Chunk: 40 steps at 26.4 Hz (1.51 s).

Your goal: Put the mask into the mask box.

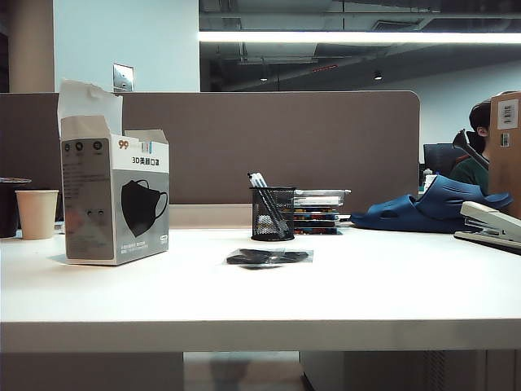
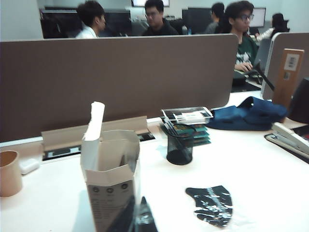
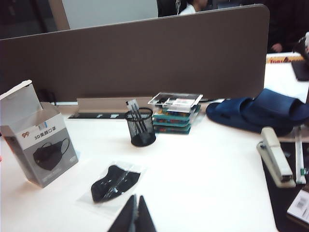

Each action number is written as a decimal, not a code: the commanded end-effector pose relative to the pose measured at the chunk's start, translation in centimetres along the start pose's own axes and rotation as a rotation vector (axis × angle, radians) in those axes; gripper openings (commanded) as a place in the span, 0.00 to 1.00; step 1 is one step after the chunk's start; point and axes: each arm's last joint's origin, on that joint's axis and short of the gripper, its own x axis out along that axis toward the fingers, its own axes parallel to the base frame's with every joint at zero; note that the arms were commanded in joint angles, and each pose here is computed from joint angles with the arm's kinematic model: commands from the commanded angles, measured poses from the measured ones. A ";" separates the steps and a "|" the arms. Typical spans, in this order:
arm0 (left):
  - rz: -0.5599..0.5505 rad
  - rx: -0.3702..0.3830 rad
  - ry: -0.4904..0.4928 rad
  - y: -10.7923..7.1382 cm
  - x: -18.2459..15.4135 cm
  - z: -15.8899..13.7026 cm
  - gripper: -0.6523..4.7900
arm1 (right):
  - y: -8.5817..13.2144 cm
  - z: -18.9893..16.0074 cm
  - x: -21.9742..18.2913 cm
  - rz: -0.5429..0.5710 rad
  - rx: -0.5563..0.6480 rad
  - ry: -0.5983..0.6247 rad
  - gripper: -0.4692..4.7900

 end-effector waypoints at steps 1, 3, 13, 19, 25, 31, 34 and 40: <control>-0.025 -0.002 0.020 0.2 0.6 1.6 0.11 | 0.1 1.1 0.2 0.000 0.014 0.020 0.07; -0.025 0.011 0.028 0.4 1.0 2.3 0.11 | 0.1 1.8 0.5 -0.002 0.017 0.030 0.07; -0.036 0.101 0.120 1.7 4.4 3.3 0.18 | -0.5 5.7 4.9 0.003 0.072 0.220 0.07; -0.044 0.119 0.169 2.9 7.5 2.6 0.18 | -1.1 7.1 9.3 0.159 0.107 0.351 0.07; -0.051 0.095 0.229 3.7 9.9 1.4 0.18 | -2.1 6.9 13.8 0.287 0.165 0.438 0.15; -0.050 0.084 0.260 4.5 11.8 0.4 0.18 | -1.1 4.8 20.6 0.399 0.177 0.563 0.39; -0.044 0.085 0.260 4.6 12.2 0.2 0.18 | 0.5 3.1 24.1 0.436 0.152 0.613 0.46; -0.046 0.115 0.257 4.8 12.5 0.1 0.18 | 2.7 0.3 28.8 0.375 0.097 0.693 0.80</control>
